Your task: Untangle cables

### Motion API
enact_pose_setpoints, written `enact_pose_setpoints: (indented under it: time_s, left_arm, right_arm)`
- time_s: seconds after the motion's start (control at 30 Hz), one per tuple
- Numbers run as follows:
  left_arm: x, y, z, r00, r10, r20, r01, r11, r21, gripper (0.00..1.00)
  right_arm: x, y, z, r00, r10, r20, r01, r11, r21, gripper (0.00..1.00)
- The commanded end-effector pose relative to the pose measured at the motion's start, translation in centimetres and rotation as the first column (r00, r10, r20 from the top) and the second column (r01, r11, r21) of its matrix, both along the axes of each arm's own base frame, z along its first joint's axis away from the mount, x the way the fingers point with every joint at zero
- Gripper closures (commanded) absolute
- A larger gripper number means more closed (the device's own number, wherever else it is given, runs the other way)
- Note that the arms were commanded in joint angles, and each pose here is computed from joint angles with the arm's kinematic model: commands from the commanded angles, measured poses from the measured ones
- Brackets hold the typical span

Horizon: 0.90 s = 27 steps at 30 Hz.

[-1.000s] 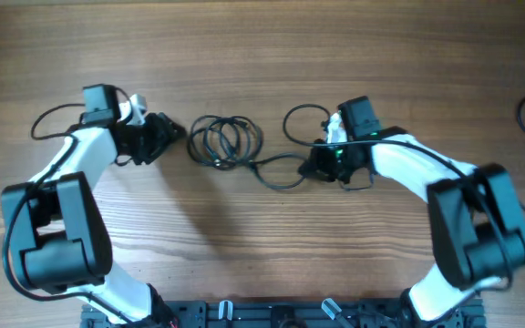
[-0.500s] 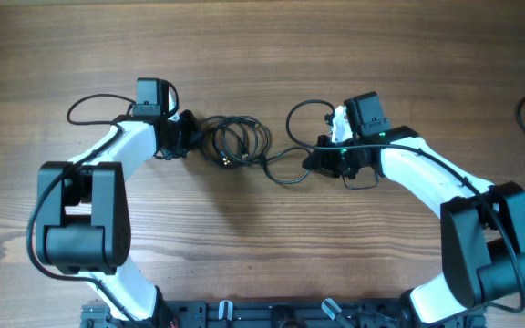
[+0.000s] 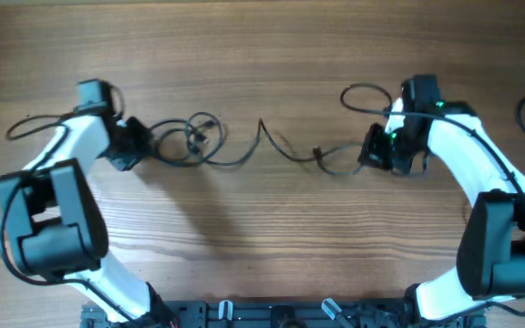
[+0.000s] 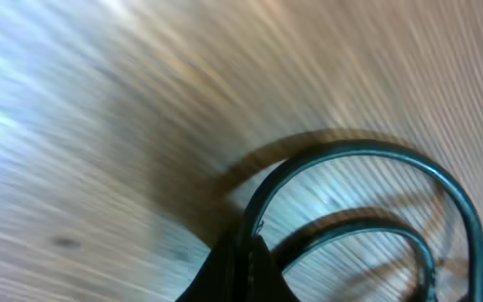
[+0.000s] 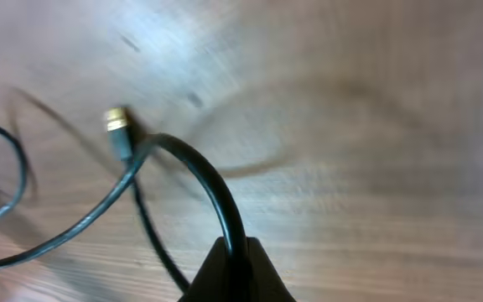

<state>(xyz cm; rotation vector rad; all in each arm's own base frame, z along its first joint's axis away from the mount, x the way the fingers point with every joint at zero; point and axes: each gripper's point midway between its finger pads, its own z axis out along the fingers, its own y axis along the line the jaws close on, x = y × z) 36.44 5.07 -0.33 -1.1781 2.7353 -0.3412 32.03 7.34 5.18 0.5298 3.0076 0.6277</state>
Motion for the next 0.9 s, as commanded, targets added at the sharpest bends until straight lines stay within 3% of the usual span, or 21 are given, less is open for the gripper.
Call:
enact_pose_setpoints:
  time_s: [0.0, 0.03, 0.13, 0.27, 0.43, 0.67, 0.87]
  left_arm:
    - [-1.4, 0.5, -1.3, 0.998, 0.054, -0.037, -0.059, 0.988, -0.142, 0.96]
    - [-1.2, 0.0, -1.0, 0.999, 0.034, -0.016, -0.036, 0.984, -0.175, 0.96]
    - [-0.7, -1.3, -0.9, 1.0, -0.025, 0.012, 0.027, 0.982, -0.189, 0.96]
    - [0.0, -3.2, -0.8, 0.996, -0.085, 0.036, 0.09, 0.98, -0.177, 0.96]
    - [0.7, -5.6, -0.7, 0.986, -0.154, 0.062, 0.163, 0.972, -0.168, 0.96]
    - [1.0, -7.2, -0.6, 0.973, -0.217, 0.084, 0.228, 0.961, -0.157, 0.96]
    - [1.0, -7.1, -0.6, 0.972, -0.217, 0.087, 0.229, 0.961, -0.155, 0.96]
  right_arm:
    - [2.0, 2.6, 3.0, 0.992, 0.06, 0.115, -0.077, 0.985, 0.152, 0.95]
    - [2.2, 3.9, 3.7, 0.981, 0.108, 0.164, -0.141, 0.969, 0.204, 0.94]
    - [2.3, 5.1, 3.8, 0.967, 0.158, 0.199, -0.197, 0.962, 0.191, 0.76]
    - [2.5, 6.8, 3.9, 0.949, 0.207, 0.236, -0.252, 0.952, 0.176, 0.37]
    - [2.3, 11.2, 4.5, 0.895, 0.312, 0.318, -0.376, 0.912, 0.165, 0.34]
    - [2.5, 19.3, 6.0, 0.721, 0.456, 0.521, -0.554, 0.831, 0.04, 0.35]
    - [1.0, 25.6, 5.4, 0.6, 0.521, 0.607, -0.657, 0.754, 0.004, 0.38]
